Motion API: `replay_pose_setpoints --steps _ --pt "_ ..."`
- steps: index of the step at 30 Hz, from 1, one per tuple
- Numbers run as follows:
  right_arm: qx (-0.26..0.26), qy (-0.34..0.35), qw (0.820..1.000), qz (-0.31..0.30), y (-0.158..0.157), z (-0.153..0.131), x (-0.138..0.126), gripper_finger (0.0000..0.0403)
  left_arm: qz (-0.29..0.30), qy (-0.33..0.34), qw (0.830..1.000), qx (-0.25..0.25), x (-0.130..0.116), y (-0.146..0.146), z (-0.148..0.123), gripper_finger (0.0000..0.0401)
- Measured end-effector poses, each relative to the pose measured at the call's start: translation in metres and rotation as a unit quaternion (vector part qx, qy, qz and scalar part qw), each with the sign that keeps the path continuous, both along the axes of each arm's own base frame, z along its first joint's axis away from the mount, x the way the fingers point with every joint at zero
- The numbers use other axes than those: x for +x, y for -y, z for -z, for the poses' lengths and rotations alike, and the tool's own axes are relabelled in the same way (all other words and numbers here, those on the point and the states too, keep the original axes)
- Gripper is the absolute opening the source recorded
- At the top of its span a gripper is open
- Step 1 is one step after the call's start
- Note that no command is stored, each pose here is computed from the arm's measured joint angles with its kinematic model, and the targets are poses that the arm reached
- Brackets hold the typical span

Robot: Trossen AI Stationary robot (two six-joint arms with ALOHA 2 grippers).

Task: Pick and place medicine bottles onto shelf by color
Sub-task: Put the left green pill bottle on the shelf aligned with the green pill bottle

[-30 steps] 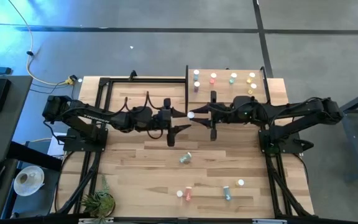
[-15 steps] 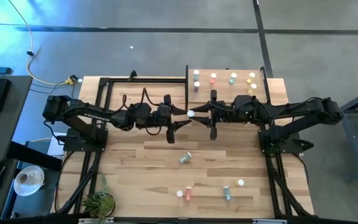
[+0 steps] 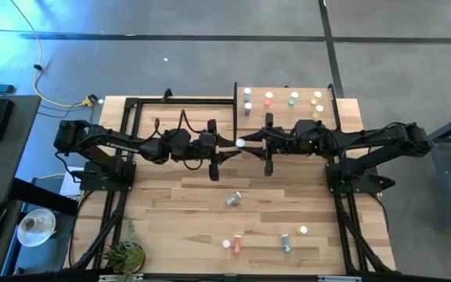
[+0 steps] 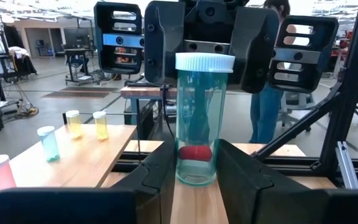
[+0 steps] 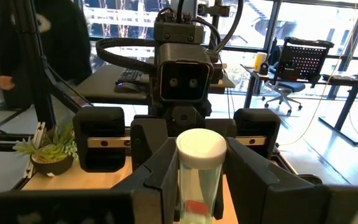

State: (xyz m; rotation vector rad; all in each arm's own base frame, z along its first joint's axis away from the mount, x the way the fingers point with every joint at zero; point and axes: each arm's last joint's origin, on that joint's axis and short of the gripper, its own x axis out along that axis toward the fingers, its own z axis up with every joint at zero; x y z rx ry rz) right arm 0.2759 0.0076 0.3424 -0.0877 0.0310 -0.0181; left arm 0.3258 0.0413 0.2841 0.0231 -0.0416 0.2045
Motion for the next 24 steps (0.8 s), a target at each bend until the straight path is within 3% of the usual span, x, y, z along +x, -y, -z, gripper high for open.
replay_pose_setpoints --steps 5,16,20,24 --pt "-0.002 -0.004 1.000 0.012 0.001 0.001 0.000 0.0116 -0.003 -0.005 1.000 0.003 0.000 -0.001 0.001 0.0090" --pt "0.003 -0.016 1.000 0.013 0.001 -0.008 -0.017 0.0224 -0.031 -0.057 0.998 -0.003 -0.001 -0.002 0.011 0.0090" --pt "0.003 -0.021 1.000 0.020 0.005 -0.025 -0.029 0.0232 -0.031 -0.076 0.997 -0.005 -0.001 -0.002 0.014 0.0090" --pt "0.002 -0.075 0.996 0.041 0.014 -0.046 -0.034 0.0230 -0.031 -0.091 0.995 -0.007 -0.001 -0.002 0.018 0.0090"
